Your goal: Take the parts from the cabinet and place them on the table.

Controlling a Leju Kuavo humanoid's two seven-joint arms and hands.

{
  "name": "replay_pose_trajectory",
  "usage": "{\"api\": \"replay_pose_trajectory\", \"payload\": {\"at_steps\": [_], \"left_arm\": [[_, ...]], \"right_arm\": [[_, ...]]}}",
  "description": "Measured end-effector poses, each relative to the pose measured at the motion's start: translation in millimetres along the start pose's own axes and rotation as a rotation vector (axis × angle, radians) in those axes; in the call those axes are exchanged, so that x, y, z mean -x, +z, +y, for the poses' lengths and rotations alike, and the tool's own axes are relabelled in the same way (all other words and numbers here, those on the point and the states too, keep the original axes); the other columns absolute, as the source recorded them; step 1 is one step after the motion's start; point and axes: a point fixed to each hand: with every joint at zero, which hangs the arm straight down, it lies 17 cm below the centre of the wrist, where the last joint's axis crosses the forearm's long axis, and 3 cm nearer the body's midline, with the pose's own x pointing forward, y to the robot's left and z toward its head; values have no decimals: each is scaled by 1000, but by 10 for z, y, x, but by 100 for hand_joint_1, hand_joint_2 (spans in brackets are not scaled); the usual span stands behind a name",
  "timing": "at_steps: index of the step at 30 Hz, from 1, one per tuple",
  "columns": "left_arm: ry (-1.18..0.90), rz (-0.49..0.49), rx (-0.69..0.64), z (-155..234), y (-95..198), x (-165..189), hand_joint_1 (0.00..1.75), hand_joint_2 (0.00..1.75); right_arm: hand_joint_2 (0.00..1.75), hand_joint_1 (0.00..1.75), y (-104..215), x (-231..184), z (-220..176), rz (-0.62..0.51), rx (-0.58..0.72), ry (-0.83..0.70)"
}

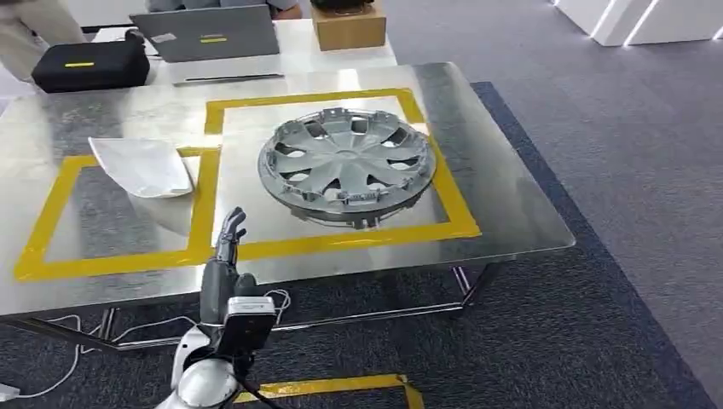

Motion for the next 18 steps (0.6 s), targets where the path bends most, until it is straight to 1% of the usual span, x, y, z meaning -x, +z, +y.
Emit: {"api": "replay_pose_trajectory", "payload": {"at_steps": [18], "left_arm": [[-4,0,5,6,9,12,0,0]], "right_arm": [[0,0,-7,5,24,6,11,-4]]}}
